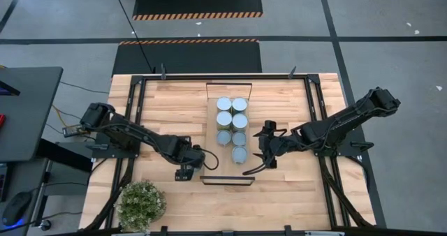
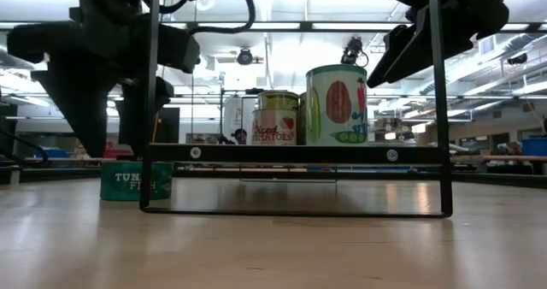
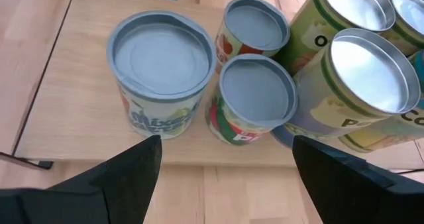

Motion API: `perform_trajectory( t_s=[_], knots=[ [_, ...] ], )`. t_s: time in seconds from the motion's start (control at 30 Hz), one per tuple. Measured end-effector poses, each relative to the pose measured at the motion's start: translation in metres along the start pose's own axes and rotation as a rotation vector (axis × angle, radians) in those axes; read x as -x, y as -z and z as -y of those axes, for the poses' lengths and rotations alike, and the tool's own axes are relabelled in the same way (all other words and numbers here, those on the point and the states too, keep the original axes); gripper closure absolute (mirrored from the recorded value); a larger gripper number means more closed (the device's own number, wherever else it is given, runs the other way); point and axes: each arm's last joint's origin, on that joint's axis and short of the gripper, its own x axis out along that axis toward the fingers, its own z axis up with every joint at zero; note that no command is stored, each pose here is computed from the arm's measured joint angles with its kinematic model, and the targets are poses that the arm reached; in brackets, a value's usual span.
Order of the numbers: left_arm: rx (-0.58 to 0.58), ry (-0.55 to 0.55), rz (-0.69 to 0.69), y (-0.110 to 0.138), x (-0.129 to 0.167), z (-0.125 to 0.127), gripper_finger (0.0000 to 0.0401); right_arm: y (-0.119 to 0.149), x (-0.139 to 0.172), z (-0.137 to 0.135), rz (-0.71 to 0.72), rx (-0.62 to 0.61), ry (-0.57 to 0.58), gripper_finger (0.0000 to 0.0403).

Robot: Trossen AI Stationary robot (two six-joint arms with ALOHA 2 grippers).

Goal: Pick and place cans onto a shelf
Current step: Put the canned tuna on the shelf

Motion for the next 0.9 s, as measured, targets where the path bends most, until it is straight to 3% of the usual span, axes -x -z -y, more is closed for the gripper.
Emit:
perform_trajectory(
  t_s=[0.3, 0.57, 0.9],
  knots=[
    [-0.046, -0.030, -0.001, 0.002, 0.002, -0.002, 0.0031, 0.000, 0.000, -0.001, -0.003, -0.012, -0.010, 0.0055],
    [-0.007, 0.020, -0.014, 0.030, -0.029, -0.006, 0.0031, 0.001, 0.001, -0.004, 0.000, -0.009, -0.018, 0.0055],
    [0.033, 0.031, 0.162, 0.021, -0.029, 0.006, 0.0031, -0.001, 0.001, -0.003, 0.017, -0.019, -0.016, 0.0055]
  ],
)
